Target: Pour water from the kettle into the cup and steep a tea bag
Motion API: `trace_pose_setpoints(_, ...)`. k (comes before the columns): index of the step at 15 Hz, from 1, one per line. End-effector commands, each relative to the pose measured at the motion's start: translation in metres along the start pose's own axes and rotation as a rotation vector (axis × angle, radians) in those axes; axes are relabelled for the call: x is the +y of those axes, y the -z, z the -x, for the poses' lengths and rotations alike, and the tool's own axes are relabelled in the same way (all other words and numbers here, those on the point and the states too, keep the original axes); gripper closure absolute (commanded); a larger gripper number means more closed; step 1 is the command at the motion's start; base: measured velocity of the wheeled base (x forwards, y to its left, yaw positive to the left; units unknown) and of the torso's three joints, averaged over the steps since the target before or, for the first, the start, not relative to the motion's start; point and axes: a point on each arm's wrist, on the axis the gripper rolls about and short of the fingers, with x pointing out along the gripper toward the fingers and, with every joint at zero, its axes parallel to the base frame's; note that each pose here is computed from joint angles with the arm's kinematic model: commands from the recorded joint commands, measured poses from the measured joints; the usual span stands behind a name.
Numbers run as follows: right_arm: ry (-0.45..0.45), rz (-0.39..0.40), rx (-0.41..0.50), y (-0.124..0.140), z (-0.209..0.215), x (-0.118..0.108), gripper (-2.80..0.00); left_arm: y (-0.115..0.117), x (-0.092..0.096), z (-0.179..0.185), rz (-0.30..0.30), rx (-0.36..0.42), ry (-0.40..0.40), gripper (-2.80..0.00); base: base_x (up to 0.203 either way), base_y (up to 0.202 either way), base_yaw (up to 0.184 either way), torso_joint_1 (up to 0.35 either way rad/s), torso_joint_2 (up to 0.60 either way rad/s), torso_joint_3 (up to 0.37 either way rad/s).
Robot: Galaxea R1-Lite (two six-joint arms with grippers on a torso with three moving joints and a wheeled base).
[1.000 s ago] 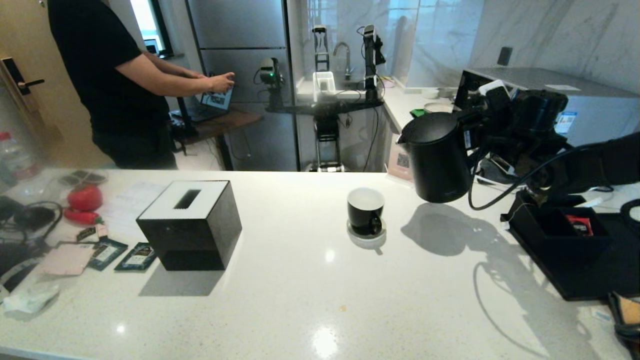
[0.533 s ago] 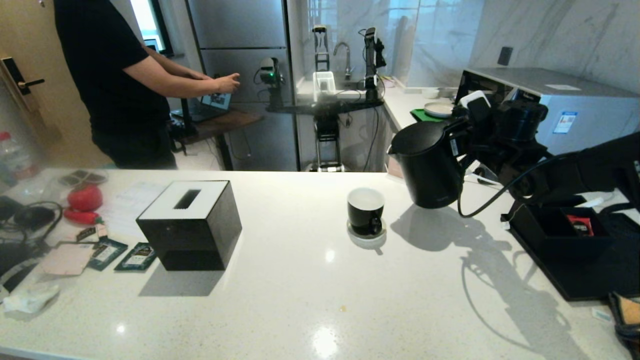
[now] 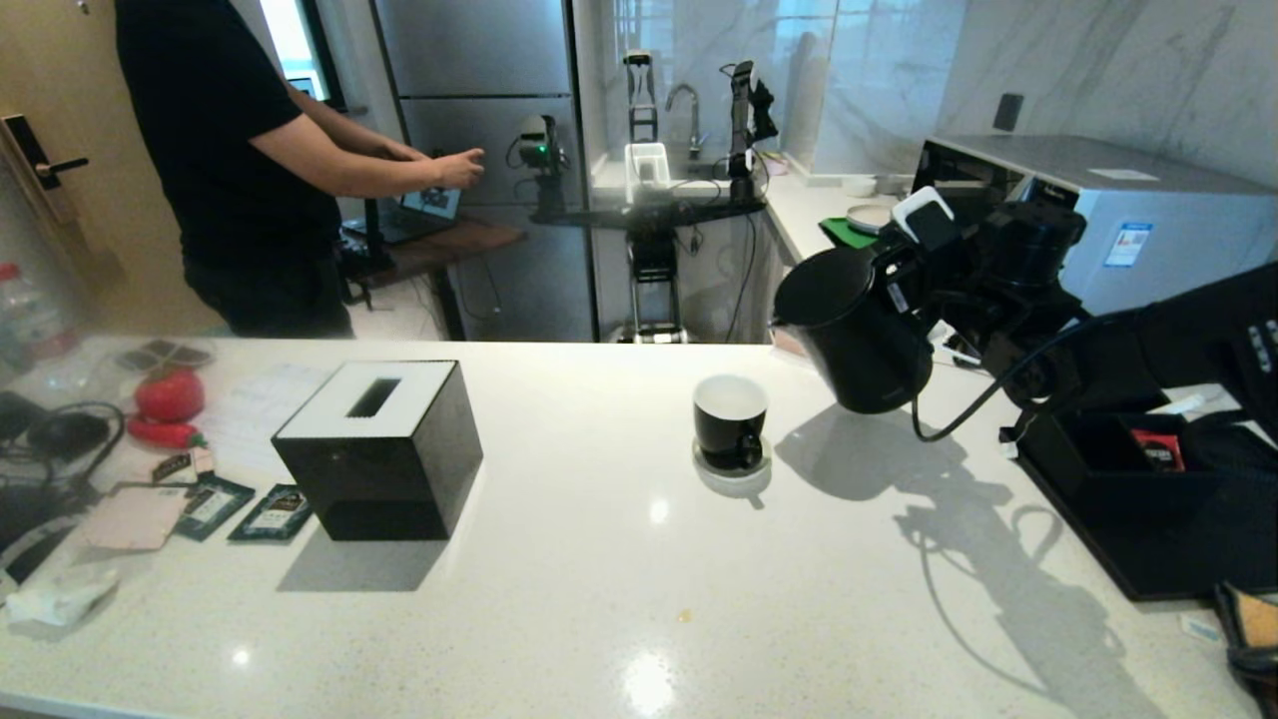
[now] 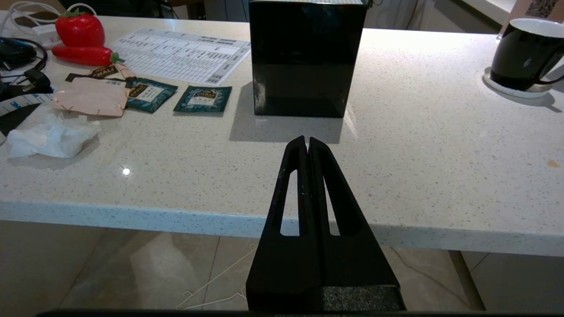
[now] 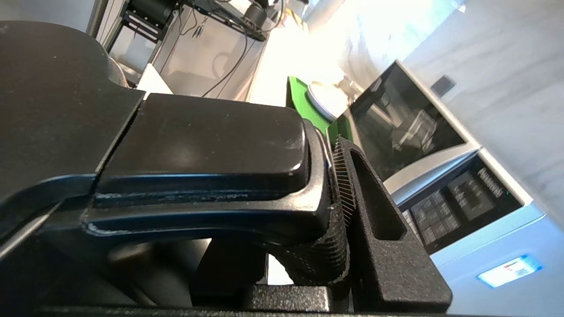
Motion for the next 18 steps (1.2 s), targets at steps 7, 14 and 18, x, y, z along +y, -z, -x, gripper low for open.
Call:
trace_pose_setpoints(7,-0.008,0.125,-0.039,-0.004,-0.001,0.015,0.0,0.0,0.0,0.0,0.001,0.0,-0.001,0.0,0.0,0.0,0.0,0.0,0.0,0.0)
trace_pose_setpoints(14,-0.03,0.214,-0.088,-0.003,0.004,0.018,0.0,0.0,0.0,0.0,0.001,0.0,-0.001,0.0,0.0,0.0,0.0,0.0,0.0,0.0)
trace_pose_setpoints(18,-0.031,0.243,-0.099,-0.005,0.005,0.021,0.0,0.0,0.0,0.0,0.001,0.0,-0.001,0.0,0.0,0.0,0.0,0.0,0.0,0.0)
